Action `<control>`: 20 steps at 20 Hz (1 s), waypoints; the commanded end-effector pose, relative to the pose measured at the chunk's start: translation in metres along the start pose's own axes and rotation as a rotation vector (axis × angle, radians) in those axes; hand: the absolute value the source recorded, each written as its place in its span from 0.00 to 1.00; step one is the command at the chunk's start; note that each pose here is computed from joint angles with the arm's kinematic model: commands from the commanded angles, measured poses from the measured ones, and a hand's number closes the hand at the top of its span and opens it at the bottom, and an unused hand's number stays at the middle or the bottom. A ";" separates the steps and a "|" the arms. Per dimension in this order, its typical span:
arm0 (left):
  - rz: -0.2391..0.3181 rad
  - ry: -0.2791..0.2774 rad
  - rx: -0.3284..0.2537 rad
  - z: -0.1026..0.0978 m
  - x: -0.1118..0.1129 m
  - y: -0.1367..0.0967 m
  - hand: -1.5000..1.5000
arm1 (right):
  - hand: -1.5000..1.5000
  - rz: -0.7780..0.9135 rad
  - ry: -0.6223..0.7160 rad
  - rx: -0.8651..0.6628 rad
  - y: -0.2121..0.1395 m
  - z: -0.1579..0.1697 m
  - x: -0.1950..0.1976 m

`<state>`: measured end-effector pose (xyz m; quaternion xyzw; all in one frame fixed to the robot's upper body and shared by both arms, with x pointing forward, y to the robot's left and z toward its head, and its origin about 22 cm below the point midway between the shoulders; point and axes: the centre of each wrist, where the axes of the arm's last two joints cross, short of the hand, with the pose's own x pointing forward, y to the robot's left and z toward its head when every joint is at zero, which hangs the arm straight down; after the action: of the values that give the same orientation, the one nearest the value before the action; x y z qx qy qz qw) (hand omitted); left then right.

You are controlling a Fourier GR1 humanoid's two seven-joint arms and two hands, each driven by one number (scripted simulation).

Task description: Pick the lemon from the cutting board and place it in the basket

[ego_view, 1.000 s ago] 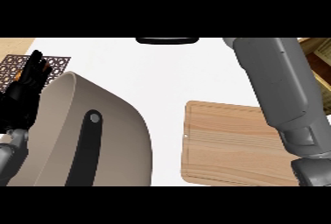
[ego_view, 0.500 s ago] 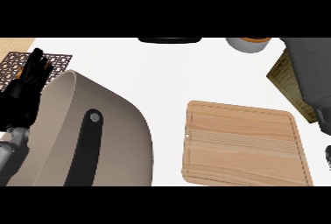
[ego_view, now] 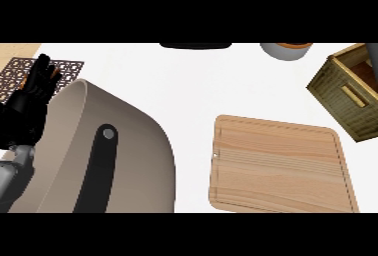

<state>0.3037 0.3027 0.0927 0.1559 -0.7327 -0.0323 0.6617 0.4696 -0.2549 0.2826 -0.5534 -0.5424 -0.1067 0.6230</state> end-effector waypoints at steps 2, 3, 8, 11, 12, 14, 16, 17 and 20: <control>0.044 0.108 -0.059 0.017 -0.030 -0.015 0.50 | 1.00 0.047 0.054 0.005 -0.011 -0.030 -0.027; 0.070 0.114 -0.069 0.026 -0.030 -0.031 0.50 | 1.00 0.051 0.066 0.000 0.006 -0.019 -0.036; 0.063 0.111 -0.052 0.016 -0.032 -0.014 0.50 | 1.00 0.075 0.100 0.001 -0.011 -0.045 -0.056; 0.045 0.115 -0.045 0.019 -0.036 -0.024 0.50 | 1.00 0.048 0.103 0.012 -0.018 -0.053 -0.066; 0.066 0.112 -0.060 0.012 -0.027 -0.027 0.50 | 1.00 0.030 0.101 0.015 -0.006 -0.045 -0.069; 0.048 0.133 -0.050 0.021 -0.034 -0.025 0.50 | 1.00 -0.024 0.113 0.052 -0.018 -0.056 -0.075; 0.067 0.139 -0.055 0.024 -0.031 -0.023 0.50 | 1.00 -0.031 0.117 0.052 -0.016 -0.056 -0.080; 0.048 0.131 -0.050 0.029 -0.043 -0.015 0.50 | 1.00 -0.030 0.115 0.033 -0.024 -0.061 -0.079; 0.044 0.112 -0.037 0.014 -0.024 -0.016 0.50 | 1.00 0.531 -0.165 0.015 -0.016 -0.065 -0.118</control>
<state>0.3023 0.3021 0.0928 0.1577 -0.7332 -0.0352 0.6605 0.4552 -0.3514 0.2292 -0.5950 -0.4877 -0.0407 0.6376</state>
